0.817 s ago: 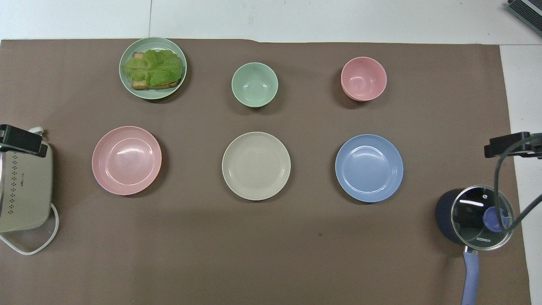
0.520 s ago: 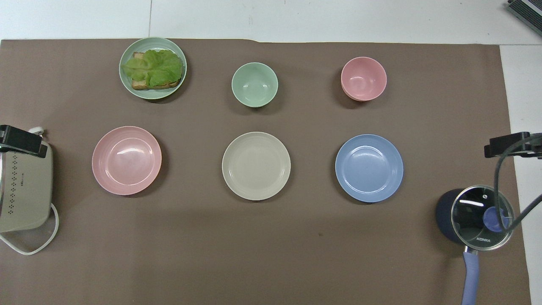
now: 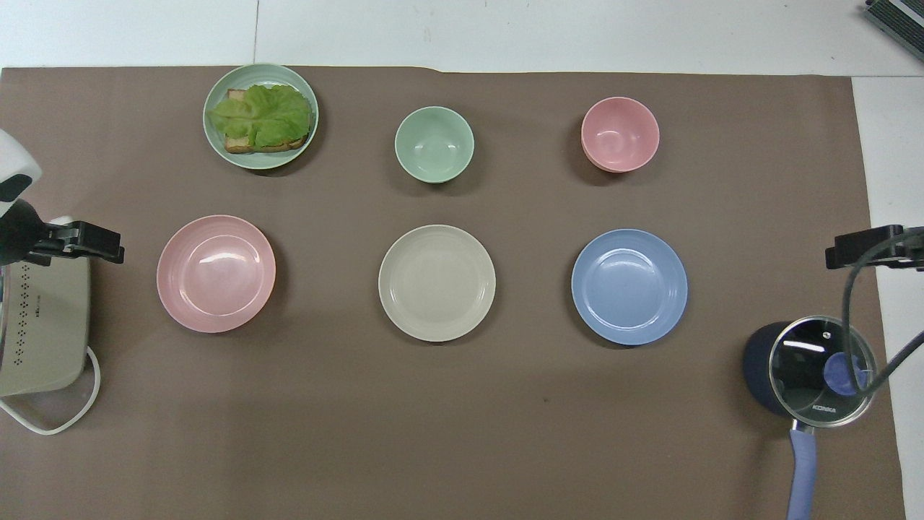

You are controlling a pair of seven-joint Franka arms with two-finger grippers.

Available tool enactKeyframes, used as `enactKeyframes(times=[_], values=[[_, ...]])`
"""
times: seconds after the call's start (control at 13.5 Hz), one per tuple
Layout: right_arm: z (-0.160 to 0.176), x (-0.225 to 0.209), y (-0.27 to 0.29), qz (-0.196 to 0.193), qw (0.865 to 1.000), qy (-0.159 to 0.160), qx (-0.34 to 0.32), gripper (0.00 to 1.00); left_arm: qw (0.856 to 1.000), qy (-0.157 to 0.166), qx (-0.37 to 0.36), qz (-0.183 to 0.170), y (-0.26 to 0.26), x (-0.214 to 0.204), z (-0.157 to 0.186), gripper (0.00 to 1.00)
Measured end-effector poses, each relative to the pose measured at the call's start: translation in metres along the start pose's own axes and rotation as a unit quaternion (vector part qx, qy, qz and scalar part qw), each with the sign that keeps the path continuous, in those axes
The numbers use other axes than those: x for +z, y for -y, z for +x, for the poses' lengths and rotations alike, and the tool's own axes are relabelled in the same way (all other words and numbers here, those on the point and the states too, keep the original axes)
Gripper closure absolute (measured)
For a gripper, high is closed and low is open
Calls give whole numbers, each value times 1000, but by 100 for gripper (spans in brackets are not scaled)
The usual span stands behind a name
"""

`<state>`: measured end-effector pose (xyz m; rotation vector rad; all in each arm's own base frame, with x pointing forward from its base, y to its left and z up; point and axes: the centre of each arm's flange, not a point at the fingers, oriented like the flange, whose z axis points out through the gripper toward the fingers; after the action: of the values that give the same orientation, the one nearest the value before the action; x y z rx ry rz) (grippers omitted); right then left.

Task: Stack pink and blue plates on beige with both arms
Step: 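Move the left gripper in toward the rim of the pink plate, then grasp the pink plate rim with the left gripper and lift it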

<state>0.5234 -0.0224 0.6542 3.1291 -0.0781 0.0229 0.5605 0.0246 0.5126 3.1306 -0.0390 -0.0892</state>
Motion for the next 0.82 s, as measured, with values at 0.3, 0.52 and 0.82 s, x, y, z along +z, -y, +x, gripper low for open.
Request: enactKeyframes(times=[0.3, 0.52, 0.82], values=[[0, 0, 0, 0, 1000, 0, 0, 0, 1000, 6, -6, 1, 5, 77, -3, 0], [0, 0, 0, 0, 1000, 0, 0, 0, 999, 22, -32, 4, 18, 124, 1, 0], [0, 0, 0, 0, 1000, 0, 0, 0, 996, 33, -82, 8, 24, 171, 2, 0]])
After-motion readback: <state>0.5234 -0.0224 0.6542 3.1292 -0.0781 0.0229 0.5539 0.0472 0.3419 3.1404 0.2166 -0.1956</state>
